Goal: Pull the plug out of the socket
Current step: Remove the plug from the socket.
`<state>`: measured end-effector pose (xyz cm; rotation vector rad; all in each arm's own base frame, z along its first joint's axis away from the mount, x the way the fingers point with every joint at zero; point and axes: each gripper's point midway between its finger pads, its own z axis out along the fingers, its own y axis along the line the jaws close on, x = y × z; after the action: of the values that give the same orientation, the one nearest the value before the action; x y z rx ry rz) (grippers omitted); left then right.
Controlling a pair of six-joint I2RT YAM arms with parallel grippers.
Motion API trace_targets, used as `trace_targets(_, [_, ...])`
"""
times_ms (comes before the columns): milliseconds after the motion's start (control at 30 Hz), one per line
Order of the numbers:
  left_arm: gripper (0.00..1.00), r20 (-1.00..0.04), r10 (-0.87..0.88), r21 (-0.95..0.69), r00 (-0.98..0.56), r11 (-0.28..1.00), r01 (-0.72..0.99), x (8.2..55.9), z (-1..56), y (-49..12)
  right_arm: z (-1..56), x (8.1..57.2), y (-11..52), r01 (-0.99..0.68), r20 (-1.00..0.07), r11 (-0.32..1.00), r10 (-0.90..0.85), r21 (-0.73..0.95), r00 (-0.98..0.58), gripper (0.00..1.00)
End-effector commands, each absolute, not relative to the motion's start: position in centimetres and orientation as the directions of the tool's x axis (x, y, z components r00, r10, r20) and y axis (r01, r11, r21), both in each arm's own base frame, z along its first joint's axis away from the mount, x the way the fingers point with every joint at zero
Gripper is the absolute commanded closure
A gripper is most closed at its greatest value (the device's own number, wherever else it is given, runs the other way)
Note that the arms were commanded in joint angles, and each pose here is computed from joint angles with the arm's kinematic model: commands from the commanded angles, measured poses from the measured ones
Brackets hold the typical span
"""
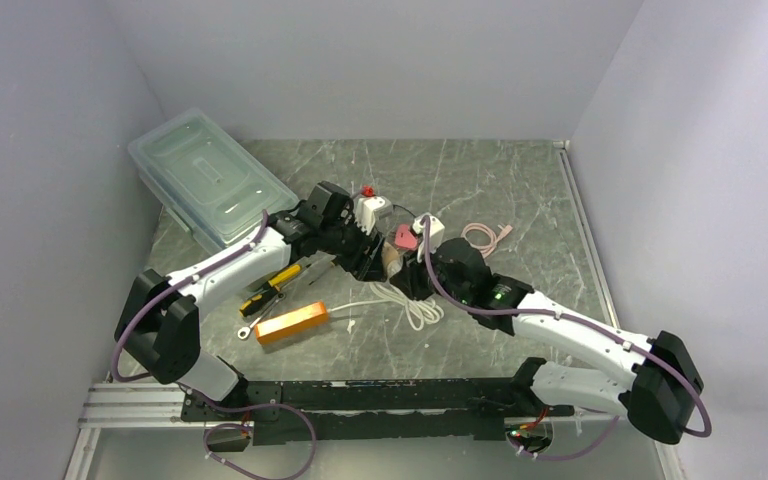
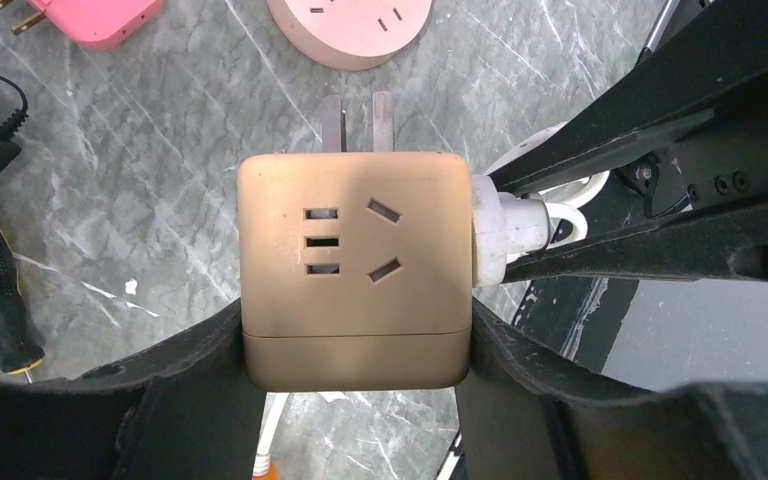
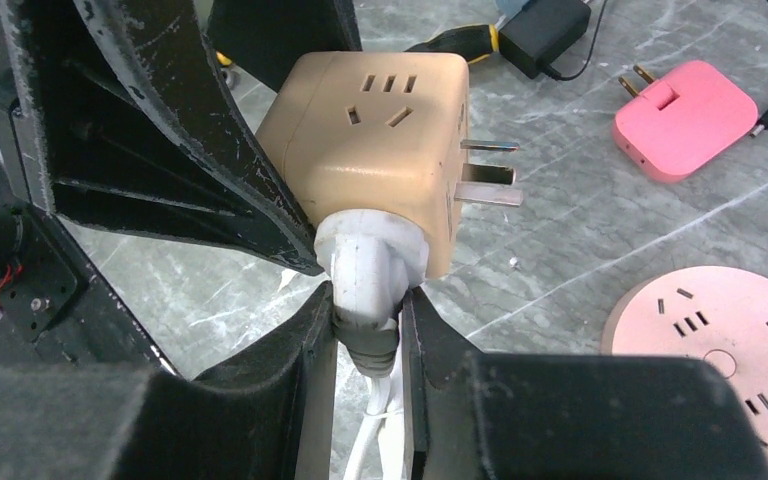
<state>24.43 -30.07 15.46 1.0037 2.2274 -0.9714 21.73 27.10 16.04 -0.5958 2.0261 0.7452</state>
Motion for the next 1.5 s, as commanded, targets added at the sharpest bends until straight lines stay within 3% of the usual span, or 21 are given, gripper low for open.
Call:
trace_targets(0, [1.0,-0.678,0.418,-0.347,-0.604,0.542,0.765,26.3,15.1,-29.0,19.8,22.2,27.4,-0.617,-0.896,0.737,-0.037,0.275,-0.443,1.0])
trace_targets(333, [1.0,-0.651,0.393,-0.371,-0.649,0.582,0.724,27.0,14.1,-28.8,18.2,21.6,27.9,-0.496,-0.901,0.863,-0.135,0.098,-0.413,1.0])
trace_targets(567, [1.0,-0.663,0.396,-0.36,-0.635,0.575,0.735,27.1,14.3,-28.7,18.6,21.0,28.1,-0.519,-0.902,0.835,-0.066,0.185,-0.428,1.0])
trace_targets(767, [1.0,-0.708,0.463,-0.311,-0.534,0.475,0.823,26.0,15.0,-29.4,18.1,21.7,27.1,-0.6,-0.865,0.723,-0.005,0.343,-0.501,1.0])
trace_targets(900, [1.0,-0.69,0.49,-0.274,-0.532,0.504,0.819,26.0,14.5,-28.7,17.3,22.5,26.1,-0.6,-0.859,0.721,-0.013,0.347,-0.511,1.0])
trace_targets(1133, [1.0,-0.657,0.453,-0.361,-0.602,0.512,0.779,26.5,14.1,-29.1,17.5,22.5,25.2,-0.483,-0.922,0.866,-0.07,0.134,-0.381,1.0])
trace_targets(1467, [1.0,-0.634,0.418,-0.412,-0.65,0.529,0.742,26.9,14.0,-28.9,16.3,21.3,25.9,-0.356,-0.923,0.934,-0.171,-0.04,-0.344,1.0])
